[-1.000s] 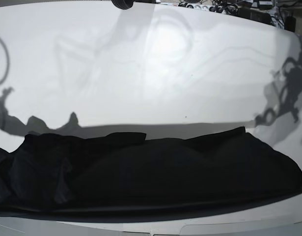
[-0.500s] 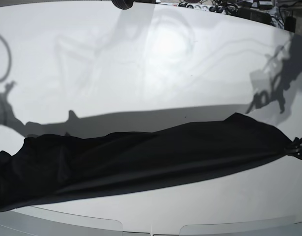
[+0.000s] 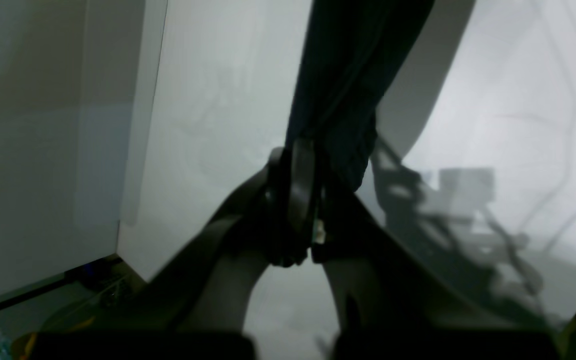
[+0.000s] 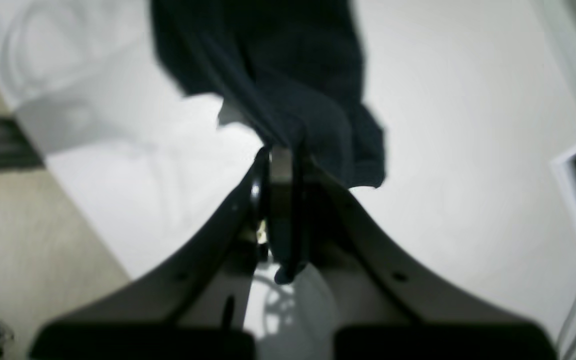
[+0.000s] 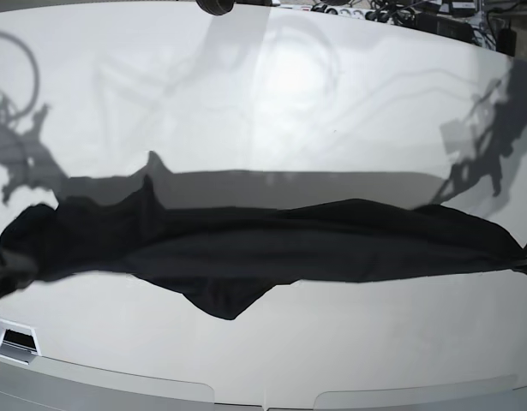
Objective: Layout the t-shirt on the table in an organized manner, then fold the t-shirt properly
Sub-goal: 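Drag the shirt across the table with both grippers to flatten it, then release the shirt with the left gripper and withdraw it, then grasp the shirt edges with both grippers on opposite sides, then lift the shirt with both grippers and pull it away from the robot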
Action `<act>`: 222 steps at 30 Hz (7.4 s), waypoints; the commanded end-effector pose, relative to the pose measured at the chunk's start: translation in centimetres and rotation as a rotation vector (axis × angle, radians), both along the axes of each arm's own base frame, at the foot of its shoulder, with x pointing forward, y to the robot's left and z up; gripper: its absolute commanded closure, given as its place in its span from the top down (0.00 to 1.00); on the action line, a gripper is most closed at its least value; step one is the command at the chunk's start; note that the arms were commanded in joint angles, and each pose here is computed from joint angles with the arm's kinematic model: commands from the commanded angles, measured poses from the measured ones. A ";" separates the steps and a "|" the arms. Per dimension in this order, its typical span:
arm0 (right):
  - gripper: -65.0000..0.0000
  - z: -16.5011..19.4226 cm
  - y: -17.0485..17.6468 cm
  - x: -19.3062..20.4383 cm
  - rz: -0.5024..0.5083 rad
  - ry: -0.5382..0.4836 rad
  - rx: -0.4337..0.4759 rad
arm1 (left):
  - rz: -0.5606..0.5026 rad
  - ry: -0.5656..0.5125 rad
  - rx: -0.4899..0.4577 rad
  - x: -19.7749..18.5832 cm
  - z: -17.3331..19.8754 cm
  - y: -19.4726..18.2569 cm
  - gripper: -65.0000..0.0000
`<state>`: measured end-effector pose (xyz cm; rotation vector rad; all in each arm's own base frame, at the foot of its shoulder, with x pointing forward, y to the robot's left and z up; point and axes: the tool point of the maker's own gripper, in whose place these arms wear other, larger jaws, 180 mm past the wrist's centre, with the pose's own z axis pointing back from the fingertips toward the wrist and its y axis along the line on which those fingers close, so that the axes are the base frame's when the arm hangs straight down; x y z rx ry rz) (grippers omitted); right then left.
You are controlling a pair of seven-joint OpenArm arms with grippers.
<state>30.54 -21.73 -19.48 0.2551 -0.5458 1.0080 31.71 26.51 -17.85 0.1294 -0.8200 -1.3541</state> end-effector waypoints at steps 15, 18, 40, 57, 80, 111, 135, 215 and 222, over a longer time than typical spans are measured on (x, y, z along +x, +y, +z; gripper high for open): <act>0.00 -4.2 3.0 -7.7 0.187 0.117 -0.085 | 0.054 0.179 -0.053 -2.8 0.5 -1.2 0.00; 0.00 -3.8 3.4 -8.4 0.225 0.107 -0.100 | 0.046 0.244 -0.011 -4.3 -0.8 -1.3 0.00; 0.00 -5.5 6.4 -9.9 0.275 0.098 -0.051 | 0.027 0.345 -0.007 -6.5 -3.4 -1.9 0.00; 0.00 -5.4 7.1 -9.9 0.298 0.055 -0.066 | 0.047 0.346 -0.008 -6.3 -3.5 -1.3 0.00; 0.63 -5.1 6.7 -11.1 0.352 0.048 -0.114 | 0.110 0.467 -0.019 -7.8 -3.3 -0.9 0.64; 0.63 -1.0 6.5 -5.5 0.271 -0.130 -0.101 | 1.014 0.165 -0.710 6.1 -9.0 14.2 0.64; 0.63 -3.3 7.5 -6.7 0.247 -0.041 -0.029 | 1.053 0.282 -0.912 9.5 -21.4 4.0 0.64; 0.00 -28.1 -4.3 -20.6 -0.548 0.457 -0.643 | 0.480 0.583 -0.229 -4.6 -23.4 1.0 0.00; 0.00 -28.4 -1.7 -23.4 -0.439 0.609 -0.543 | 0.495 0.614 -0.357 -4.3 -21.5 -0.1 0.00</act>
